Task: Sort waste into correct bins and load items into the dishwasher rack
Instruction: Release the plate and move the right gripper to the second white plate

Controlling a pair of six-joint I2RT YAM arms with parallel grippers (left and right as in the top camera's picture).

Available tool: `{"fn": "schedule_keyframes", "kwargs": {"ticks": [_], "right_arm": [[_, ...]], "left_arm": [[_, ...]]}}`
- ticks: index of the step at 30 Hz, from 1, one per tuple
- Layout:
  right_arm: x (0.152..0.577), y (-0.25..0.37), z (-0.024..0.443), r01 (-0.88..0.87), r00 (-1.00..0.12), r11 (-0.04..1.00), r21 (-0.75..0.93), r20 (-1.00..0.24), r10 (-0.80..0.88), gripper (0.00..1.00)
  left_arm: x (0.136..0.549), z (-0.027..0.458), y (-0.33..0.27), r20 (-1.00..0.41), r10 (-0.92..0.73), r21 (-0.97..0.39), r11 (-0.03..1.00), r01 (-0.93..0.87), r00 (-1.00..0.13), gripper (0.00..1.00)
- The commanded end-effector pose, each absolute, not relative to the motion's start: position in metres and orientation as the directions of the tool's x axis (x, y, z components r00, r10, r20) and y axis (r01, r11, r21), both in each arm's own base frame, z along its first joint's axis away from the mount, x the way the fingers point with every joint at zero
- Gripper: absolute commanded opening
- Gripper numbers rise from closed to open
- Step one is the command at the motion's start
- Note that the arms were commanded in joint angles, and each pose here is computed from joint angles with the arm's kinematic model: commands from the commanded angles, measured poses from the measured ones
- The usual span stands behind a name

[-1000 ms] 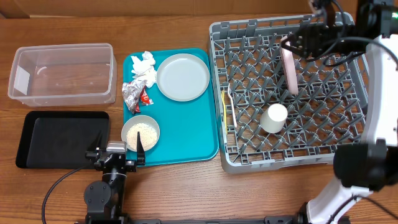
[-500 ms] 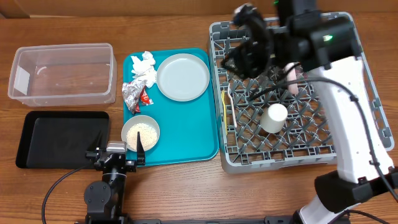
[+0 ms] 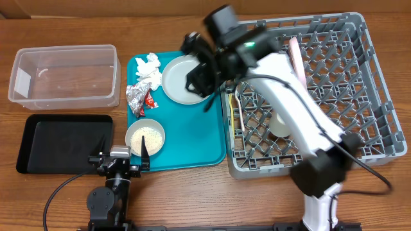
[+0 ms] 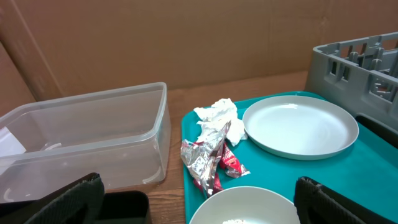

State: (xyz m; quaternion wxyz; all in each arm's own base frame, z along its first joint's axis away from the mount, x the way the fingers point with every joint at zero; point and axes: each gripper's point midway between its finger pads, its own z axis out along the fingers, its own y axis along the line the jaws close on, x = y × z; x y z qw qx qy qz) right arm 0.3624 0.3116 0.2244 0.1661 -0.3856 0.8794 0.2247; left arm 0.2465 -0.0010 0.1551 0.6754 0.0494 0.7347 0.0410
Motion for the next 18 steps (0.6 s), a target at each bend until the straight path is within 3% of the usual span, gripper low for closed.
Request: {"fn": "schedule_keyframes", "kwargs": {"ticks": [1, 4, 6, 18], "right_arm": [[0.362, 0.334, 0.174, -0.762, -0.644, 0.602, 0.239, -0.381, -0.663, 0.56], [0.369, 0.34, 0.14, -0.766, -0.638, 0.616, 0.184, -0.335, -0.693, 0.56], [0.373, 0.346, 0.115, -0.807, -0.588, 0.57, 0.159, -0.316, -0.745, 0.57], [0.386, 0.35, 0.063, -0.893, -0.449, 0.439, 0.1, -0.29, -0.845, 0.57]], "left_arm": [[0.246, 0.154, 0.001, -0.99, 0.11, 0.11, 0.994, 0.007, -0.084, 1.0], [0.246, 0.154, 0.001, -0.99, 0.11, 0.11, 0.994, 0.007, -0.084, 1.0], [0.246, 0.154, 0.001, -0.99, 0.11, 0.11, 0.994, 0.007, -0.084, 1.0], [0.246, 0.154, 0.001, -0.99, 0.11, 0.11, 0.994, 0.007, -0.084, 1.0]]}}
